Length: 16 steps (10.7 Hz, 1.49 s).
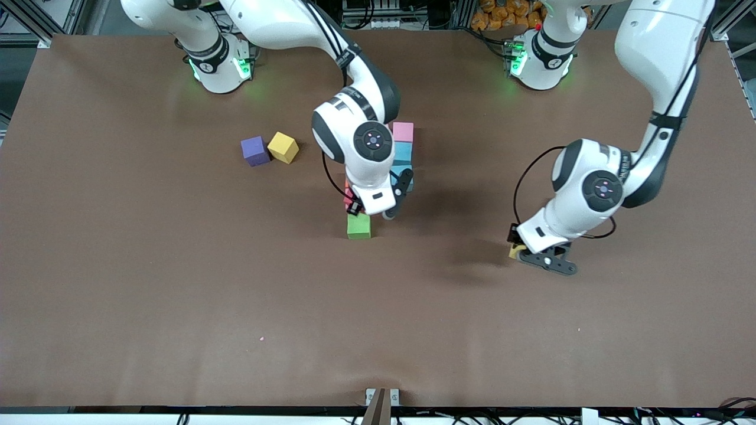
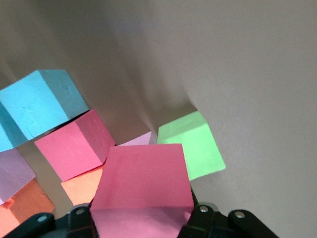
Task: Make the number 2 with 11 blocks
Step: 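Place red beside green with the right gripper while the left gripper holds yellow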
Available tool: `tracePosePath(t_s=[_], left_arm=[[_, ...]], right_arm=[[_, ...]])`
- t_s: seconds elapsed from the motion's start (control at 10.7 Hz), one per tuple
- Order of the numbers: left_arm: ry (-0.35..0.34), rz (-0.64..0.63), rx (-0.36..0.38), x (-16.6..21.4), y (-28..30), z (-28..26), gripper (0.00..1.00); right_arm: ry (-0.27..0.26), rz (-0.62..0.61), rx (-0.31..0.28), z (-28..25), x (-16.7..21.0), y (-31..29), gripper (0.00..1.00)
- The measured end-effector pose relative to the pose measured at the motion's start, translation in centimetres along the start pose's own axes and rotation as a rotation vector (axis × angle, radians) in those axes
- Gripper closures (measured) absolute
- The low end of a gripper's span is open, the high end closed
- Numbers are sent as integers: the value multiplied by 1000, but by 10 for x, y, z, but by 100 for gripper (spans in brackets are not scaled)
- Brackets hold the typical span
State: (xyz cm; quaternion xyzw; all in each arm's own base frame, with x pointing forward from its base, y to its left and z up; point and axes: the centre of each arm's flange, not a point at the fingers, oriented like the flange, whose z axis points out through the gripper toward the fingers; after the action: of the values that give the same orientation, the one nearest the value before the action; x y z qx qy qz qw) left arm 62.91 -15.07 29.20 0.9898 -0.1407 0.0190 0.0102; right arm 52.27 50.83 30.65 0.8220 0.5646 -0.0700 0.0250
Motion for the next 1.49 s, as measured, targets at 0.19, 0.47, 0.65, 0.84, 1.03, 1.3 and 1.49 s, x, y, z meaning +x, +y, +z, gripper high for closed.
tracePosePath(t_s=[0.19,0.47,0.65,0.84,1.03,1.3,1.49], left_arm=[[12,-42,6,8,-20,-17,43],[13,-107,23,14,-63,-57,43],[20,-122,31,20,-72,-83,43],[53,-135,36,27,-80,-103,43],[72,-149,38,32,-89,-113,43],[44,-149,23,36,-90,-90,43],[33,-151,18,38,-91,-80,43]], right_arm=[[9,-52,-17,-3,14,1,39],[29,-83,-49,6,35,-1,39],[53,-99,-77,16,44,4,39],[72,-103,-97,29,49,8,39],[80,-108,-107,37,53,9,39],[84,-120,-128,54,59,8,39],[69,-131,-138,68,63,2,39]])
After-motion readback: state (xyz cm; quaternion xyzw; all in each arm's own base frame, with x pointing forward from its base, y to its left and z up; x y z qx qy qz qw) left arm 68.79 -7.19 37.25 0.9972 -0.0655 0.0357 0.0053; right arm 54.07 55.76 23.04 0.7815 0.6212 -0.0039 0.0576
